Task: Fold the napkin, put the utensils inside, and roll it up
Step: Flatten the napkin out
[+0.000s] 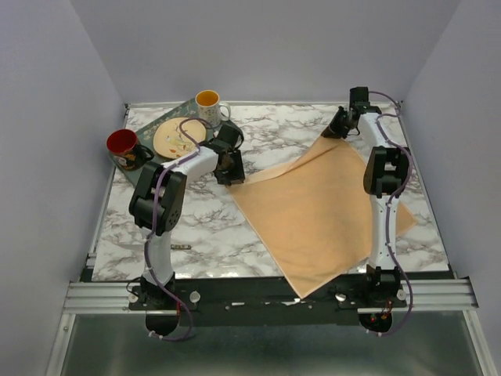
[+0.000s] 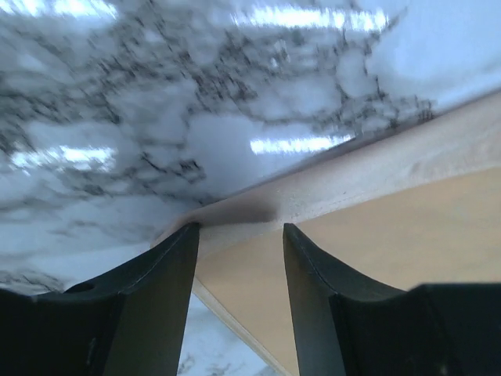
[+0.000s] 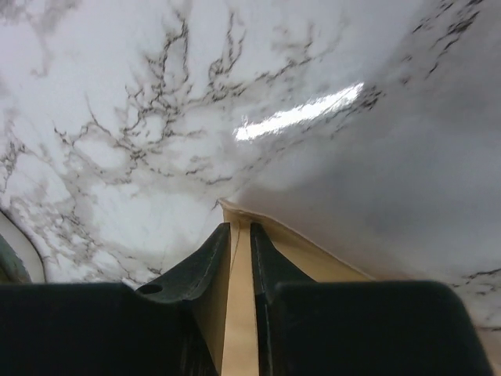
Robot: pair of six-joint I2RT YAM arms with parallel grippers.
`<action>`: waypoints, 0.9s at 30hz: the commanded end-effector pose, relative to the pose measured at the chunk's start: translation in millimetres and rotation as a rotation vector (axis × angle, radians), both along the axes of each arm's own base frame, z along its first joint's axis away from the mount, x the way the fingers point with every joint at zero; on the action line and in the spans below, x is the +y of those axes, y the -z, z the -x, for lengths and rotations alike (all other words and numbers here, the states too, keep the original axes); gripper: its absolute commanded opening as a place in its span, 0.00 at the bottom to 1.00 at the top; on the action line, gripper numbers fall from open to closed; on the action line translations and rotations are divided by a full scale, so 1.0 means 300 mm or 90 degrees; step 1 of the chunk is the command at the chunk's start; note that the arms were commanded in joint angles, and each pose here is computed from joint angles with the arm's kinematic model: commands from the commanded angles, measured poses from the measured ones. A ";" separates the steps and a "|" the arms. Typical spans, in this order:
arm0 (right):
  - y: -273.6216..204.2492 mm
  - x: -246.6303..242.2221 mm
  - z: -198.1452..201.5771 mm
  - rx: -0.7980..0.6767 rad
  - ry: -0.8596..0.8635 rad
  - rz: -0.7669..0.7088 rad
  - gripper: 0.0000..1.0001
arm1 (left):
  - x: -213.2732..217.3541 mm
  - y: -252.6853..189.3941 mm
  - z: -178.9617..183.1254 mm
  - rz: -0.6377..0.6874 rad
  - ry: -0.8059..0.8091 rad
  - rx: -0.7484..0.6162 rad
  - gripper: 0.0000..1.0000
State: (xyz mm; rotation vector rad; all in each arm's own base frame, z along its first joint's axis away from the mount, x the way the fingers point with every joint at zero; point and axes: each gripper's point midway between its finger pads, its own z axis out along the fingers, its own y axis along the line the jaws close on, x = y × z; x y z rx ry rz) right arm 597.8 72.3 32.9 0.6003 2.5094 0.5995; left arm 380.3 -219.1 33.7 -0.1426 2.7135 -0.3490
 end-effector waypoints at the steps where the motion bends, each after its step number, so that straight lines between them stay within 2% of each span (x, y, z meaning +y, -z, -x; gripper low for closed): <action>1: -0.062 -0.066 -0.082 -0.034 0.053 -0.051 0.26 | 0.094 0.018 -0.133 0.015 -0.064 0.017 0.57; 4: -0.193 -0.050 -0.138 -0.116 0.026 -0.072 0.28 | 0.160 -0.116 -0.241 -0.043 -0.074 -0.078 0.61; 5: -0.277 -0.024 -0.150 -0.159 -0.003 -0.068 0.29 | 0.161 -0.175 -0.270 -0.043 -0.073 -0.108 0.64; 6: -0.312 -0.023 -0.151 -0.173 -0.008 -0.050 0.29 | 0.154 -0.240 -0.282 -0.030 -0.061 -0.135 0.72; 8: -0.409 -0.008 -0.120 -0.200 -0.032 -0.014 0.34 | 0.122 -0.311 -0.290 -0.004 -0.028 -0.159 0.74; 10: -0.419 -0.019 -0.083 -0.198 -0.041 0.021 0.38 | 0.053 -0.369 -0.253 0.059 0.009 -0.157 0.73; 14: -0.402 0.009 0.068 -0.149 -0.079 0.029 0.40 | -0.077 -0.364 -0.135 0.074 0.076 -0.149 0.69; 17: -0.376 -0.036 0.185 -0.113 -0.061 0.077 0.40 | -0.214 -0.348 -0.077 0.103 0.145 -0.156 0.65; 21: -0.378 -0.007 0.323 -0.113 -0.057 0.038 0.29 | -0.433 -0.357 -0.077 0.202 0.216 -0.189 0.54; 22: -0.359 0.001 0.385 -0.100 -0.059 0.029 0.22 | -0.466 -0.313 -0.080 0.211 0.216 -0.173 0.52; 24: -0.333 0.050 0.436 -0.096 -0.071 0.009 0.15 | -0.558 -0.340 -0.090 0.231 0.239 -0.190 0.49; 25: -0.324 0.059 0.459 -0.095 -0.074 0.008 0.13 | -0.589 -0.284 -0.096 0.226 0.241 -0.171 0.48; 26: -0.270 0.075 0.513 -0.073 -0.082 0.010 0.08 | -0.631 -0.321 -0.119 0.238 0.248 -0.186 0.48; 27: -0.254 0.082 0.530 -0.069 -0.086 0.014 0.07 | -0.660 -0.311 -0.115 0.241 0.252 -0.181 0.47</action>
